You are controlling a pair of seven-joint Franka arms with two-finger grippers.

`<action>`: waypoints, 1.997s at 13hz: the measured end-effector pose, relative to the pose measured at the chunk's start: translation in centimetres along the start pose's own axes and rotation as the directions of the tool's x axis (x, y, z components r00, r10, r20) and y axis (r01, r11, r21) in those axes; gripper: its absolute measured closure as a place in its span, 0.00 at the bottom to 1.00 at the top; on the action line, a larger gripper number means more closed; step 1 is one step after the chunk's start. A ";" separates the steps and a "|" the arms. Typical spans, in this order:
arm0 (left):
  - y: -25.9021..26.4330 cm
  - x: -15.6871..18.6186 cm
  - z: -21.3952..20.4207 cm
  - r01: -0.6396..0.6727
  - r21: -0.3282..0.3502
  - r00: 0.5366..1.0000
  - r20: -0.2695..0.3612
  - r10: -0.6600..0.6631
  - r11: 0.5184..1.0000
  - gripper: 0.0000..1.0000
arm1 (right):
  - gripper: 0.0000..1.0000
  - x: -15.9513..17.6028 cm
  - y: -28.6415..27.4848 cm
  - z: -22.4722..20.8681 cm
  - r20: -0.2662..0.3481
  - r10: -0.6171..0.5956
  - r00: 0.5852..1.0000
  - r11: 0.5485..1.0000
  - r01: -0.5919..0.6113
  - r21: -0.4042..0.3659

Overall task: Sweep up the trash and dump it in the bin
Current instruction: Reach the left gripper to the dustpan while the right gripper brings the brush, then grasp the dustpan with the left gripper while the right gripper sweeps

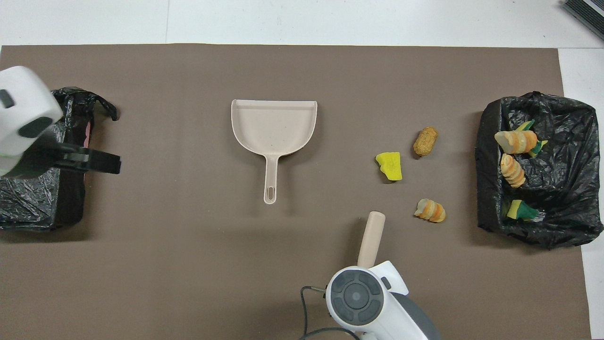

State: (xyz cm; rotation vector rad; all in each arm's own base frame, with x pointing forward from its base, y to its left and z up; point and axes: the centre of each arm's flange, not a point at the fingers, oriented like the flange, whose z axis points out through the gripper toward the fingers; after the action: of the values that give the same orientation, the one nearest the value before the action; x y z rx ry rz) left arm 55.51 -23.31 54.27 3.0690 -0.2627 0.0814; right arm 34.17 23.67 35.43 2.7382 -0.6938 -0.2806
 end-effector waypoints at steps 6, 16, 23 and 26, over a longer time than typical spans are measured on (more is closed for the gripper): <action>9.2 1.6 15.0 0.039 0.023 0.999 0.011 -0.039 0.999 0.00 | 0.74 5.2 4.6 2.2 0.032 0.077 0.996 0.993 -0.074 -0.091; 14.2 -2.7 17.8 -0.056 0.031 0.998 0.035 0.055 0.998 0.04 | 0.74 8.5 4.6 3.3 0.011 -0.021 1.000 0.989 0.019 0.144; 14.0 -2.7 19.6 -0.061 0.029 0.998 0.028 0.060 0.998 0.59 | 0.74 14.0 -2.0 -1.3 0.039 0.003 0.999 0.955 -0.014 0.297; 13.6 -2.3 19.3 -0.071 0.029 0.997 0.019 0.071 0.997 0.67 | 0.74 14.5 -5.1 -2.7 0.026 -0.039 0.999 0.946 0.028 0.323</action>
State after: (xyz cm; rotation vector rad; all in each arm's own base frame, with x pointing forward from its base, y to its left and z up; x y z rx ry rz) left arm 51.83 -37.59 35.61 3.0914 -0.3753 0.0619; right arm 49.60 21.47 34.59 3.0646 -0.7618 -0.2368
